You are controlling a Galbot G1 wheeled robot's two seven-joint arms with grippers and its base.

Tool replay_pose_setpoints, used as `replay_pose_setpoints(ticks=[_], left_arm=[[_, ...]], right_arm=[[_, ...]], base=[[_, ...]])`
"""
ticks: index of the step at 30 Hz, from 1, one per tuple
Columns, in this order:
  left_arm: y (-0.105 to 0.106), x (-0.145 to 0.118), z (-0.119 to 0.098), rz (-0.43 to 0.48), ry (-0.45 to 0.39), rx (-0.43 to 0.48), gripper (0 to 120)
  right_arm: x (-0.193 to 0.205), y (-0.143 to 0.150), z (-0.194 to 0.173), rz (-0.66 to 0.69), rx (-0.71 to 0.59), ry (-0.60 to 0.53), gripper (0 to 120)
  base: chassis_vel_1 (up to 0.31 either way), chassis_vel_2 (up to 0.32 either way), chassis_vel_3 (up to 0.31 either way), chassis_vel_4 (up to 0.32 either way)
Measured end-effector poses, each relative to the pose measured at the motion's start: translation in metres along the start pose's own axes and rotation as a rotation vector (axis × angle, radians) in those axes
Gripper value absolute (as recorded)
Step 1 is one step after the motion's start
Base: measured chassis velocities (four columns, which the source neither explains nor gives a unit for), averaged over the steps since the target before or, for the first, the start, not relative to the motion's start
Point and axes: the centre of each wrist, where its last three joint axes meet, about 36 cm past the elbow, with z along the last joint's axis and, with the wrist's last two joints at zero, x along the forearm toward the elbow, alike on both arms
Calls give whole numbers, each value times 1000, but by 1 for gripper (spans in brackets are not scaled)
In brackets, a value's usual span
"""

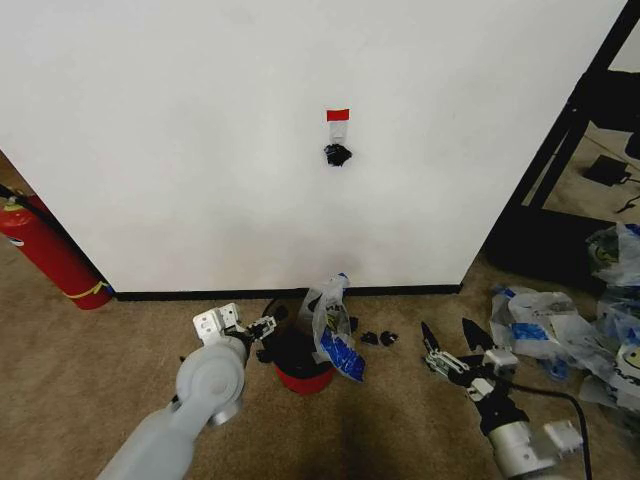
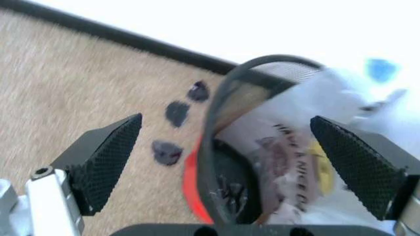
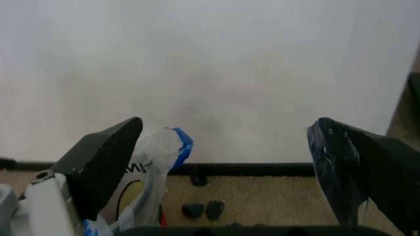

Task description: Pick up the garbage bag from the wall and place it over the trash bin.

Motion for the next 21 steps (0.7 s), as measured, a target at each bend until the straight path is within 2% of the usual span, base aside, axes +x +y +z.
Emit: replay_pose_setpoints(ticks=[4, 5, 7, 10, 13, 15, 17, 18, 21], left_arm=[[0, 22, 9, 84, -119, -26, 100], [3, 27, 15, 113, -174, -64, 100], [7, 28, 21, 127, -221, -107, 100], [9, 24, 25, 141, -239, -143, 100], [6, 14, 28, 174, -239, -177, 100], [3, 11, 30, 182, -238, -177, 100], [3, 11, 30, 183, -238, -177, 100], [2, 10, 31, 185, -243, -177, 100], [-1, 7, 33, 185, -256, -180, 100]], right_arm=[[-19, -5, -29, -53, 48, 75, 100], [-32, -7, -44, -71, 64, 111, 100], [-48, -11, -58, -78, 69, 140, 100], [-59, -16, -72, -72, 52, 188, 100], [-67, -24, -94, -39, 25, 303, 100], [-75, -29, -107, -46, 5, 405, 100], [-77, -30, -109, -49, 3, 421, 100], [-84, -32, -116, -66, -23, 479, 100], [-100, -32, -127, -109, -65, 550, 100]], base=[[0, 0, 0, 0], [0, 0, 0, 0], [0, 0, 0, 0], [0, 0, 0, 0], [0, 0, 0, 0], [0, 0, 0, 0], [0, 0, 0, 0], [0, 0, 0, 0], [0, 0, 0, 0]])
